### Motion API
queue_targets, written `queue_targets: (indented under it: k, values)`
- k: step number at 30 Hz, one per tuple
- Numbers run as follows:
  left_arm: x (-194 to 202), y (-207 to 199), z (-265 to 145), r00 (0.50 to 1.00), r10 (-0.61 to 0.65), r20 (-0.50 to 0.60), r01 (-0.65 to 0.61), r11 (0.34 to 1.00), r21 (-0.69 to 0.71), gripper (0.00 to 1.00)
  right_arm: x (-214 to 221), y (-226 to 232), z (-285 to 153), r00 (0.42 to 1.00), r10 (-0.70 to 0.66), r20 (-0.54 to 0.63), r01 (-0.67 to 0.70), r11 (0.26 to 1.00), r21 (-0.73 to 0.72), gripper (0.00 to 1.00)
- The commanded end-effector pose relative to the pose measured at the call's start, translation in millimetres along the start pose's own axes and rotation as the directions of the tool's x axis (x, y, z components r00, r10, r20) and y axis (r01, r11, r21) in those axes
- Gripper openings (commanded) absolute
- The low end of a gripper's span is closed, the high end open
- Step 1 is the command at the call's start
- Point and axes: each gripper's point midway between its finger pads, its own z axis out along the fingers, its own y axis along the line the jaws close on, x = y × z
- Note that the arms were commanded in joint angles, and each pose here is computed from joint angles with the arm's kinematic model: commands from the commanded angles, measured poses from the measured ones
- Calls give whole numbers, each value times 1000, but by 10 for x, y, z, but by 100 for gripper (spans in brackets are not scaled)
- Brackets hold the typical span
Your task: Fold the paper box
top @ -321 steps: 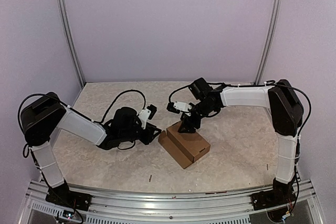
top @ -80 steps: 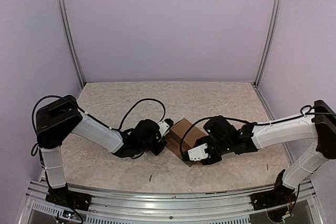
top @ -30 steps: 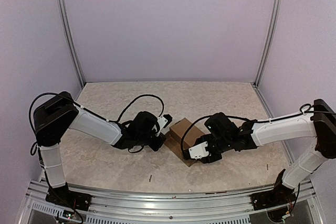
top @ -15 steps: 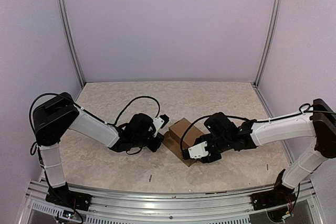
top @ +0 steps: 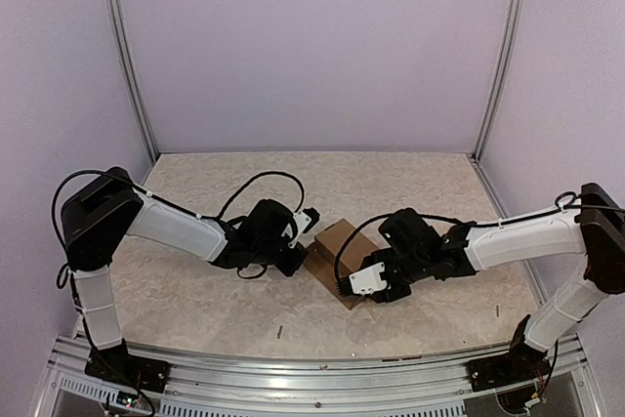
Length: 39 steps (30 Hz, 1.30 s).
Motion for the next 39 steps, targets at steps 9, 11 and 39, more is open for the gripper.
queue_targets:
  k: [9,11,39]
  values:
    - [-103,-192,-48,997,-8,-80,17,993,114,0,239,430,114,997,19,-71,-31,986,-163,50]
    - [-101,-202,-59,995,-6,-101,18,993,119,0,238,434,114,997,18,-70,-29,986,-165,50]
    - [223,-82,30,997,-34,-71,40,995,89,0,230,463,138,997,34,-70,-46,982,-184,48]
